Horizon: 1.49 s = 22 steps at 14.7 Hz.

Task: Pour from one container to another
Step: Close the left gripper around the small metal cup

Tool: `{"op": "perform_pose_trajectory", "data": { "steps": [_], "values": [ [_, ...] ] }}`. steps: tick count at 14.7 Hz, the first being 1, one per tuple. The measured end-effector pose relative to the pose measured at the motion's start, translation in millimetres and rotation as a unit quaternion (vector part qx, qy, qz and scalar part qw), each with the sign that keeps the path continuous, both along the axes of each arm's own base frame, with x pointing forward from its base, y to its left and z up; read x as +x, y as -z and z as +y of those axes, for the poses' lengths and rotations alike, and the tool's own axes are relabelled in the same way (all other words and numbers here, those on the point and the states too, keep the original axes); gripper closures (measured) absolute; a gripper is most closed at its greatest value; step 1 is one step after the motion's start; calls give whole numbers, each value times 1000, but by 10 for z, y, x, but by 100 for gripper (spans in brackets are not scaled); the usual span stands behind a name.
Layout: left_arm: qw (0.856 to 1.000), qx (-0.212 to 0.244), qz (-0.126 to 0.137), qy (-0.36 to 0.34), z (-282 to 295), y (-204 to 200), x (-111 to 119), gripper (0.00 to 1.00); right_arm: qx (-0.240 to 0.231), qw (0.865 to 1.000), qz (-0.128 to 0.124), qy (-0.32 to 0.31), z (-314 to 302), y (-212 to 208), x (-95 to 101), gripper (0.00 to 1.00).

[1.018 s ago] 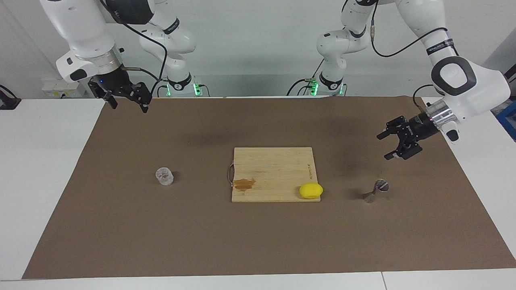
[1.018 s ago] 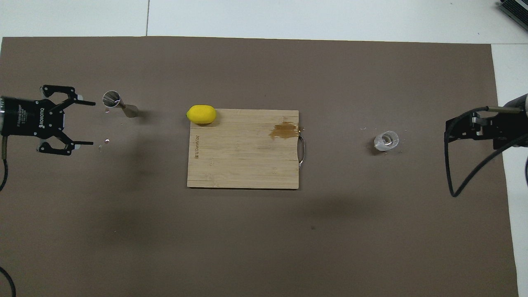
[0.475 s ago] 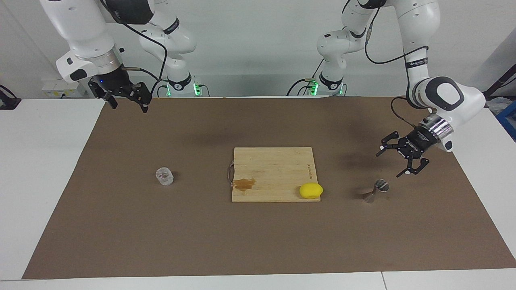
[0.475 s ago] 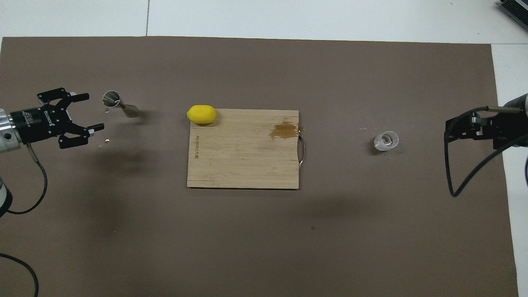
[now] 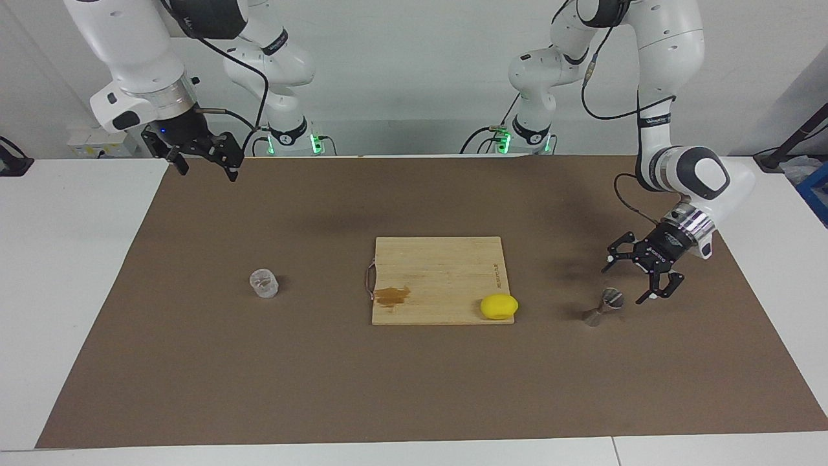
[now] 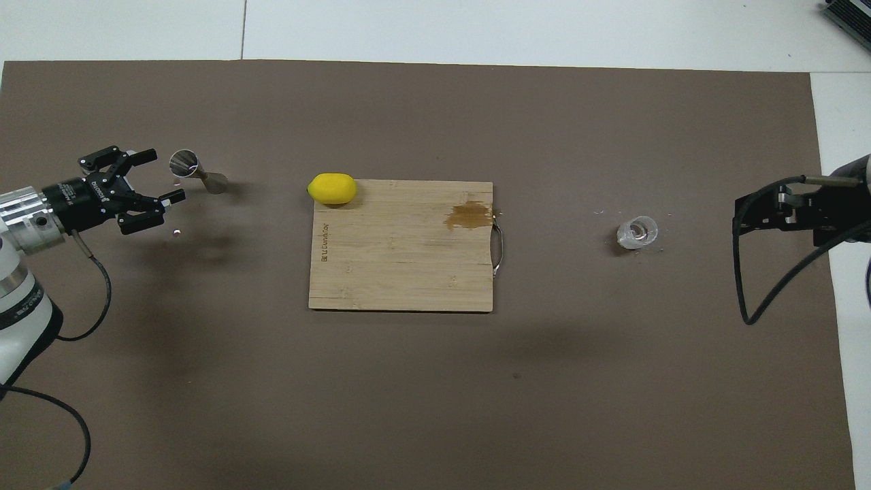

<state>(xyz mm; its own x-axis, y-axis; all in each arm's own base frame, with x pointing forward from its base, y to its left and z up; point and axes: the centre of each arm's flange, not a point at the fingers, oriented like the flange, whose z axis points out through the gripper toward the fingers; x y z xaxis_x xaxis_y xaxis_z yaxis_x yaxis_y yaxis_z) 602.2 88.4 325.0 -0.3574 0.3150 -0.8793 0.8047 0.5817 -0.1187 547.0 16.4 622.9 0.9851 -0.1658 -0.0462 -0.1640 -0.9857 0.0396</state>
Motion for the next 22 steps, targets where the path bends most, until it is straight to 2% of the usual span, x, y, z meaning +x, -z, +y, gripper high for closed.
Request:
{"op": "perform_pose_trajectory", "data": {
  "steps": [8, 9, 13, 14, 18, 19, 20, 22],
  "values": [
    [1000, 0, -4, -12, -222, 50, 60, 3, 0, 1000, -1, 0, 0, -2, 2, 0],
    [1000, 0, -3, -13, -214, 55, 59, 10, 0, 1000, -1, 0, 0, -2, 2, 0],
    [1000, 2, 0, -17, -178, 88, 50, 15, 0, 1000, -1, 0, 0, -2, 2, 0],
    [1000, 3, 0, -19, -170, 96, 47, 19, 0, 1000, -1, 0, 0, -2, 2, 0],
    [1000, 6, 3, -23, -149, 122, 32, 22, 0, 1000, -1, 0, 0, -2, 3, 0],
    [1000, 6, 3, -23, -146, 124, 31, 26, 0, 1000, -1, 0, 0, -2, 3, 0],
    [1000, 6, 3, -24, -145, 124, 31, 34, 0, 1000, -1, 0, 0, -2, 3, 0],
    [1000, 6, 3, -24, -145, 124, 31, 35, 0, 1000, -1, 0, 0, -2, 3, 0]
  ]
}}
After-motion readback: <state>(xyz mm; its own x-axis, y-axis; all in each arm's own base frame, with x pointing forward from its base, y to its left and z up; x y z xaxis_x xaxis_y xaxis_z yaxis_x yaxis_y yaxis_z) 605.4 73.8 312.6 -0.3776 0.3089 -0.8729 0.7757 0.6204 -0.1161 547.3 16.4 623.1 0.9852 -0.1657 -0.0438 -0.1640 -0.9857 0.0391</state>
